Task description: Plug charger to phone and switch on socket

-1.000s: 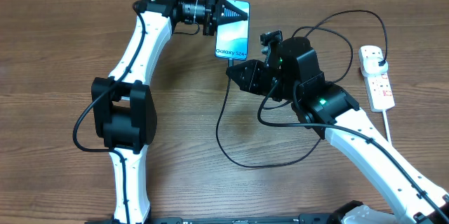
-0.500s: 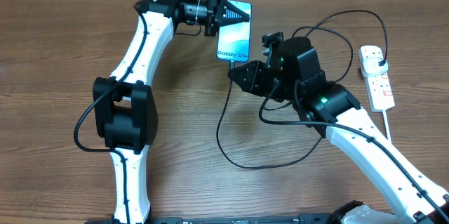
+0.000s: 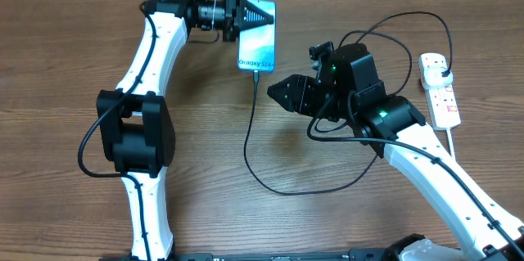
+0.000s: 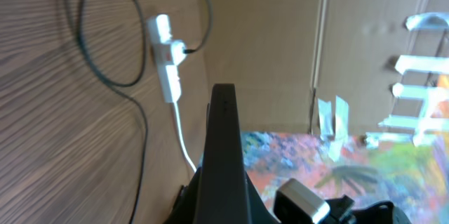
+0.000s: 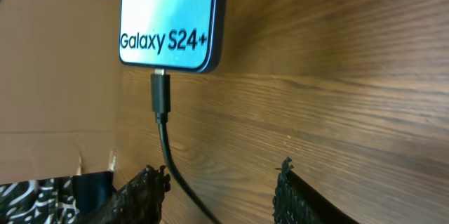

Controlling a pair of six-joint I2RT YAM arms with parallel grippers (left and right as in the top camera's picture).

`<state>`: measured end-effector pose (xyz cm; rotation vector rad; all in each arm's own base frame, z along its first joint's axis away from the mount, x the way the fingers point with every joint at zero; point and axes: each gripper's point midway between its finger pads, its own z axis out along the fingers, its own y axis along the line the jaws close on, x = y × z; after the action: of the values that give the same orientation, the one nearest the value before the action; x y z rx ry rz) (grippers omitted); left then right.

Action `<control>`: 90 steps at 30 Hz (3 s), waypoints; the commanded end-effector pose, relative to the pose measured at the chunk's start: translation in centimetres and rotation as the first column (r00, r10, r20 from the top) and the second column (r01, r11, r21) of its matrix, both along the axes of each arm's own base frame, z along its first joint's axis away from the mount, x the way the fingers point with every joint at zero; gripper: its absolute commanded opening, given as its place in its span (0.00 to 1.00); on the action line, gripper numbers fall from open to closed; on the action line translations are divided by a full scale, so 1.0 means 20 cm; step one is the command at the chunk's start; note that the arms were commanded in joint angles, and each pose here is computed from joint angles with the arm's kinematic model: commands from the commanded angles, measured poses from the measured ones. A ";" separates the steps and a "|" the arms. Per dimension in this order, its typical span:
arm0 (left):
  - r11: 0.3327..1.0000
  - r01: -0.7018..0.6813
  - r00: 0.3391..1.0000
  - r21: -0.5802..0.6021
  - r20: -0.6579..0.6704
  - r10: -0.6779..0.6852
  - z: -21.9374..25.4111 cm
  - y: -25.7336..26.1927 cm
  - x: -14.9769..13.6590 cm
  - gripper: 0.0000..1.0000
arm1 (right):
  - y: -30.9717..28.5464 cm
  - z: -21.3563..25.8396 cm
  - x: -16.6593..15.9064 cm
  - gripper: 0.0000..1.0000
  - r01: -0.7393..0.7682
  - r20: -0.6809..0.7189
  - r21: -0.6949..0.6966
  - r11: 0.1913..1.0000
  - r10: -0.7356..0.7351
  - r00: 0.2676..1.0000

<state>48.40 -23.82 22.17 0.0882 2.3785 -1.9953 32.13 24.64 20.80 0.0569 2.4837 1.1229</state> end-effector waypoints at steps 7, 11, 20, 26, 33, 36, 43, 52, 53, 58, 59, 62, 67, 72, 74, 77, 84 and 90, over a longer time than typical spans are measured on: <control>0.926 -0.037 0.999 0.375 0.008 0.036 -0.38 0.12 -0.12 0.04 | -0.11 -0.11 -0.01 0.53 0.052 -0.032 -0.143 0.988 -0.057 0.998; 0.865 -0.031 0.999 0.501 0.024 0.022 -0.49 0.20 -0.15 0.04 | -0.14 -0.14 -0.02 0.54 0.058 -0.044 -0.178 0.982 -0.067 0.997; 0.750 -0.048 0.999 0.659 0.015 0.050 -0.65 0.32 -0.15 0.04 | -0.15 -0.16 -0.04 0.54 0.039 -0.049 -0.199 0.979 -0.049 0.998; 0.715 -0.040 0.998 0.698 -0.002 0.057 -0.72 0.36 -0.17 0.04 | -0.16 -0.17 -0.04 0.54 0.042 -0.053 -0.207 0.978 -0.054 0.997; 0.664 -0.037 0.998 0.747 -0.009 0.066 -0.82 0.41 -0.19 0.04 | -0.16 -0.18 -0.04 0.54 0.041 -0.058 -0.209 0.977 -0.054 0.997; 0.661 -0.038 0.998 0.749 -0.007 0.066 -0.86 0.41 -0.20 0.04 | -0.16 -0.18 -0.04 0.54 0.040 -0.060 -0.210 0.977 -0.054 0.997; 0.661 -0.053 0.998 0.749 0.013 0.064 -0.90 0.41 -0.18 0.04 | -0.16 -0.18 -0.04 0.54 0.041 -0.060 -0.210 0.977 -0.055 0.997; 0.657 -0.028 0.997 0.754 -0.026 0.072 -0.98 0.41 -0.21 0.04 | -0.16 -0.18 -0.04 0.55 0.046 -0.057 -0.215 0.975 -0.060 0.997; 0.656 -0.024 0.997 0.754 -0.032 0.073 -0.99 0.41 -0.22 0.04 | -0.16 -0.18 -0.04 0.55 0.046 -0.057 -0.215 0.975 -0.060 0.997; 0.654 -0.013 0.993 0.757 -0.065 0.096 -1.04 0.41 -0.23 0.04 | -0.16 -0.18 -0.04 0.55 0.045 -0.058 -0.215 0.976 -0.059 0.997; 0.653 -0.012 0.993 0.757 -0.068 0.097 -1.04 0.41 -0.23 0.05 | -0.16 -0.18 -0.04 0.55 0.045 -0.058 -0.215 0.975 -0.059 0.997; 0.653 -0.009 0.993 0.758 -0.072 0.097 -1.05 0.41 -0.23 0.10 | -0.16 -0.18 -0.04 0.55 0.046 -0.058 -0.215 0.975 -0.059 0.997; 0.652 -0.009 0.993 0.758 -0.072 0.097 -1.05 0.42 -0.23 0.18 | -0.16 -0.18 -0.04 0.55 0.046 -0.058 -0.215 0.975 -0.059 0.997; 0.646 -0.009 0.993 0.763 -0.071 0.099 -1.05 0.42 -0.23 0.24 | -0.16 -0.18 -0.04 0.55 0.046 -0.059 -0.216 0.975 -0.059 0.996; 0.640 -0.007 0.992 0.768 -0.073 0.099 -1.05 0.43 -0.24 0.28 | -0.16 -0.19 -0.04 0.55 0.045 -0.061 -0.217 0.975 -0.059 0.996; 0.634 -0.001 0.992 0.773 -0.080 0.100 -1.06 0.43 -0.24 0.36 | -0.16 -0.19 -0.04 0.55 0.044 -0.062 -0.218 0.975 -0.059 0.996; 0.634 0.002 0.991 0.774 -0.084 0.100 -1.06 0.44 -0.25 0.42 | -0.17 -0.19 -0.04 0.55 0.044 -0.065 -0.219 0.975 -0.059 0.996; 0.587 -0.001 0.991 0.810 -0.077 0.108 -1.08 0.48 -0.25 0.42 | -0.17 -0.19 -0.05 0.55 0.043 -0.069 -0.222 0.974 -0.060 0.996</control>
<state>43.60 -14.68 1.28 -0.0767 3.0775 -0.7805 30.73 21.40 16.64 0.1067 2.6568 0.8456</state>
